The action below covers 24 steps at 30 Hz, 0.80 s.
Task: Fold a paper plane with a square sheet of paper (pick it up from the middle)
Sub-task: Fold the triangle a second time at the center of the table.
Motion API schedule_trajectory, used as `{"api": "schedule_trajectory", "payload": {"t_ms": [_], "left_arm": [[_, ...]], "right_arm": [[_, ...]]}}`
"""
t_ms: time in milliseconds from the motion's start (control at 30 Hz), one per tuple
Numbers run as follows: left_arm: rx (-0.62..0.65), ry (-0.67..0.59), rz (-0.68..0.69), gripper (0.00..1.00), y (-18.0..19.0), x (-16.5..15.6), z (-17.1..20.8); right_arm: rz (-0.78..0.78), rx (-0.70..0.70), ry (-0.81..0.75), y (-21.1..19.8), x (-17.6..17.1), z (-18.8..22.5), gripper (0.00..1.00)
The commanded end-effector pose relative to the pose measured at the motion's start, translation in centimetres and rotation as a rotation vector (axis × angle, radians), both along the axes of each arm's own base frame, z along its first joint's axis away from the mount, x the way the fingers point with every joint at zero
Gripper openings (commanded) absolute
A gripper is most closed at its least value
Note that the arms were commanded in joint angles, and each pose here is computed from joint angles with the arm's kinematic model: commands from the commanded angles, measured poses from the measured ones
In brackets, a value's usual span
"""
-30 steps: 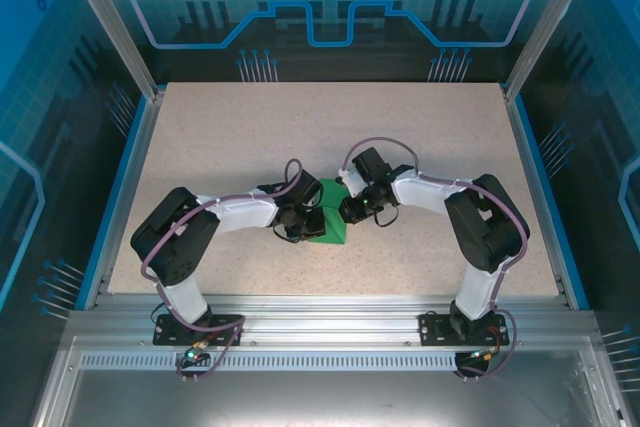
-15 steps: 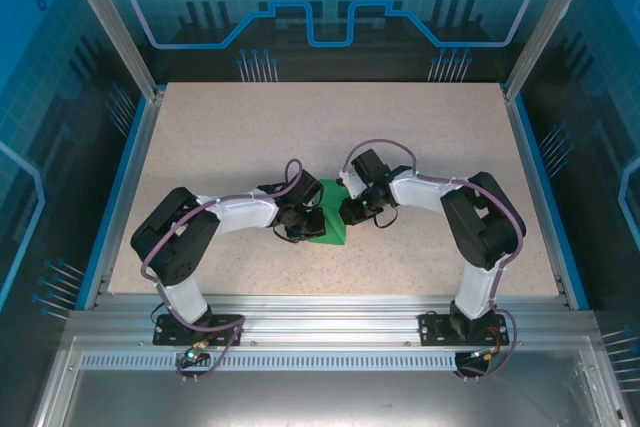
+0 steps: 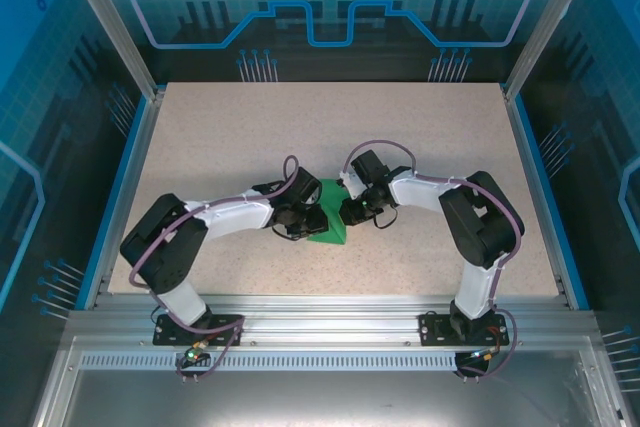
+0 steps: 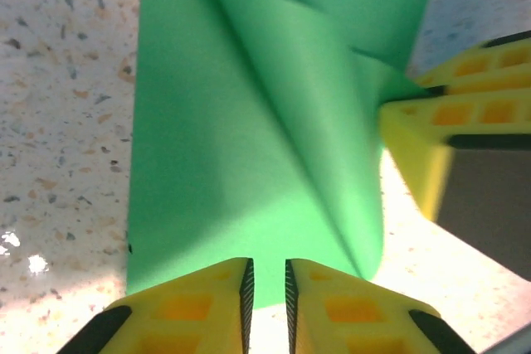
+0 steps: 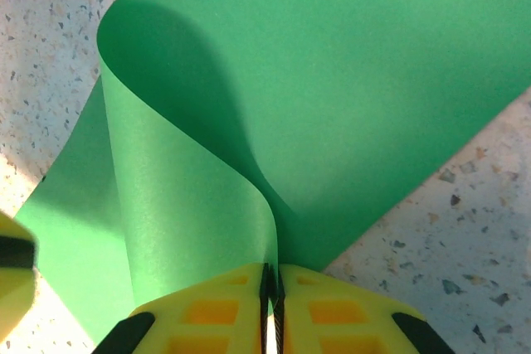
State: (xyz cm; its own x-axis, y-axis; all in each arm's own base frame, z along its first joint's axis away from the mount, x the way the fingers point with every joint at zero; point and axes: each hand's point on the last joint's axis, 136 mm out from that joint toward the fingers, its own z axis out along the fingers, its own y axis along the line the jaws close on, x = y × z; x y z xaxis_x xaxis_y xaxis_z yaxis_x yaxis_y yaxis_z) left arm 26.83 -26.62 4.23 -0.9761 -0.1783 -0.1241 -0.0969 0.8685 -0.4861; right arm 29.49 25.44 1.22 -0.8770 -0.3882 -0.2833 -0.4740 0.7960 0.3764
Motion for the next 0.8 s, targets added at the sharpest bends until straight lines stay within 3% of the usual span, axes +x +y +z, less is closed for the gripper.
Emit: {"api": "schedule_trajectory", "payload": {"t_ms": [0, 300, 767], "left_arm": [[-0.032, -0.061, 0.029, 0.26, -0.1, 0.6, 2.3], [-0.172, -0.089, 0.133, 0.29, -1.9, 4.2, 4.2], [-0.258, -0.016, 0.216, 0.32, -2.8, 6.7, 1.5]], "right_arm": [[-0.021, -0.050, 0.039, -0.8, -0.4, -1.5, 0.13], [-0.024, -0.056, 0.038, -0.9, -0.4, -1.7, 0.13], [-0.028, -0.042, 0.043, -0.7, -0.6, -1.9, 0.13]]}}
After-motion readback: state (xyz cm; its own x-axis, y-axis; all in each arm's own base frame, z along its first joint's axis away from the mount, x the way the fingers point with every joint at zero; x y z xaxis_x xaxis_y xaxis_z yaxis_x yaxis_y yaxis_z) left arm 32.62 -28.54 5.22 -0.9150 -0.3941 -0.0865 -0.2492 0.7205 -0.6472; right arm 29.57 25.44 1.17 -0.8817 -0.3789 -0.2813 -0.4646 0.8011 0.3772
